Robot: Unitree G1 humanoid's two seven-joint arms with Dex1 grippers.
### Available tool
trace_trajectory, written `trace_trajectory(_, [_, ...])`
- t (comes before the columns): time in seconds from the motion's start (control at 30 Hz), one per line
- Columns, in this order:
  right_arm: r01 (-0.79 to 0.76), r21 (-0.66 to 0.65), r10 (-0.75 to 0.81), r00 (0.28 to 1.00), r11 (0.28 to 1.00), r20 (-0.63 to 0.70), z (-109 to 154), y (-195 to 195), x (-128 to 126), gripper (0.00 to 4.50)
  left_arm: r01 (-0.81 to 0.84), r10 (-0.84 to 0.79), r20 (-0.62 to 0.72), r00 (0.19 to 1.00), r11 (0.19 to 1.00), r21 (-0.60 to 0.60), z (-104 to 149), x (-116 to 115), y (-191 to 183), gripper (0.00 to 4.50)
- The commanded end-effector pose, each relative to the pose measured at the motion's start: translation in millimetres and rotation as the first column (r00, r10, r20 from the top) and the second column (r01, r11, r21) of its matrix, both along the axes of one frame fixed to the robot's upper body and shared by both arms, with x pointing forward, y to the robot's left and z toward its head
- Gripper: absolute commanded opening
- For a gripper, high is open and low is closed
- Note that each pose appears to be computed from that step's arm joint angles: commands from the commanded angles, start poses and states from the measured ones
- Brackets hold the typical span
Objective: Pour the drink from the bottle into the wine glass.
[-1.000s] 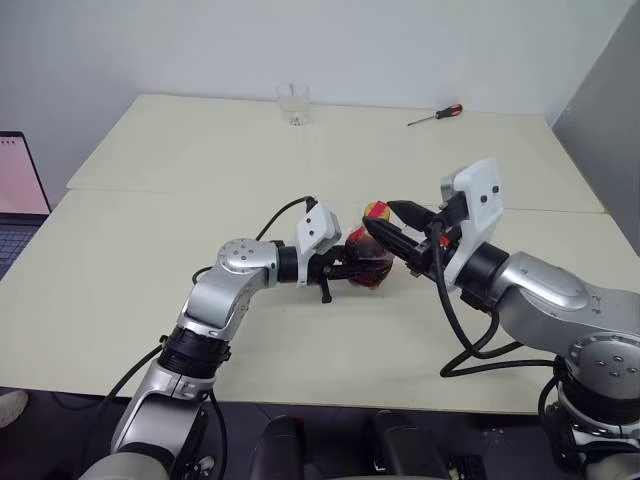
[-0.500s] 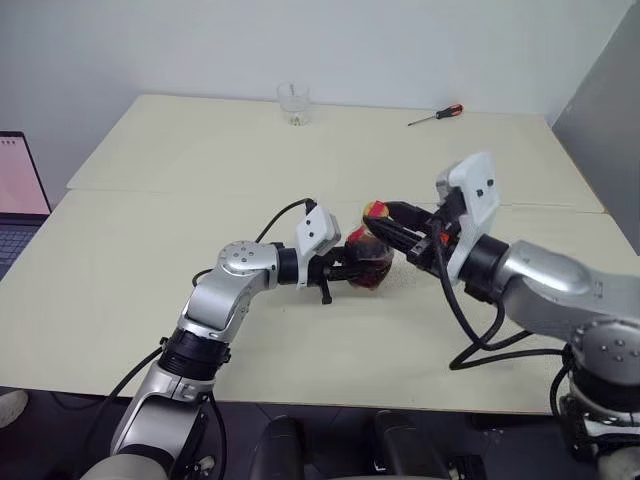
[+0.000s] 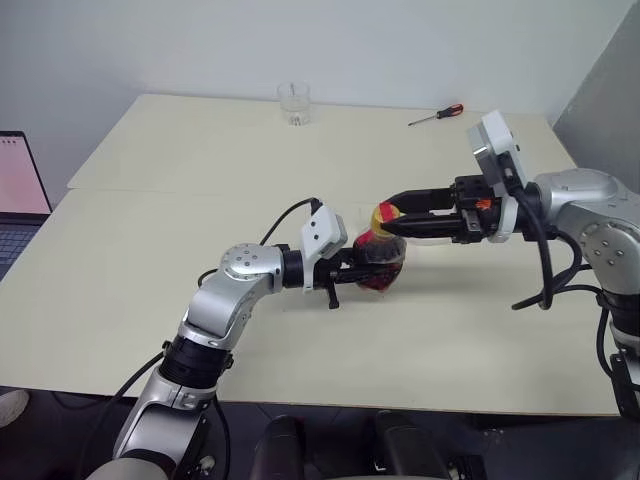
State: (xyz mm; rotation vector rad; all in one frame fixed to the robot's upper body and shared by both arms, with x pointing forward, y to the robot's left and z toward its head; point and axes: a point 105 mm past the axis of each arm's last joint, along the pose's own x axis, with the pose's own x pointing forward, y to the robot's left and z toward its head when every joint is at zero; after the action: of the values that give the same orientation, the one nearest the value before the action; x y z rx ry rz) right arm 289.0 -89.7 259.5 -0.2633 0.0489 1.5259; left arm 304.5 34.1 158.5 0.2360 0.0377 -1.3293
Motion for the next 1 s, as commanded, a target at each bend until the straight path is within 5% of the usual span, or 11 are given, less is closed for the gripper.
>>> trace_trajectory(0.03, [-0.108, -0.044, 0.109, 0.994, 0.993, 0.027, -0.2, -2.0, 5.5, 1.23, -0.041, 0.043, 0.054, 0.998, 0.998, -0.040, 17.8, 3.6, 4.2, 0.68])
trace_trajectory(0.43, [-0.050, -0.053, 0.052, 0.998, 0.997, 0.026, 9.4, -16.1, 6.9, 1.23, -0.050, 0.053, 0.053, 0.997, 0.998, -0.050, 19.3, 2.4, 0.6, 0.68])
trace_trajectory(0.73, [0.082, 0.050, -0.085, 0.995, 0.995, 0.055, 25.0, -28.0, -26.4, 4.34, -0.020, 0.023, 0.049, 0.999, 0.999, -0.049, 18.4, 5.7, -5.6, 0.67])
trace_trajectory(1.0, [0.500, 0.221, -0.531, 0.840, 0.837, 0.112, 23.8, -28.7, -21.1, 4.50, -0.021, 0.025, 0.051, 0.998, 0.997, -0.080, 19.9, 11.3, -10.3, 0.67])
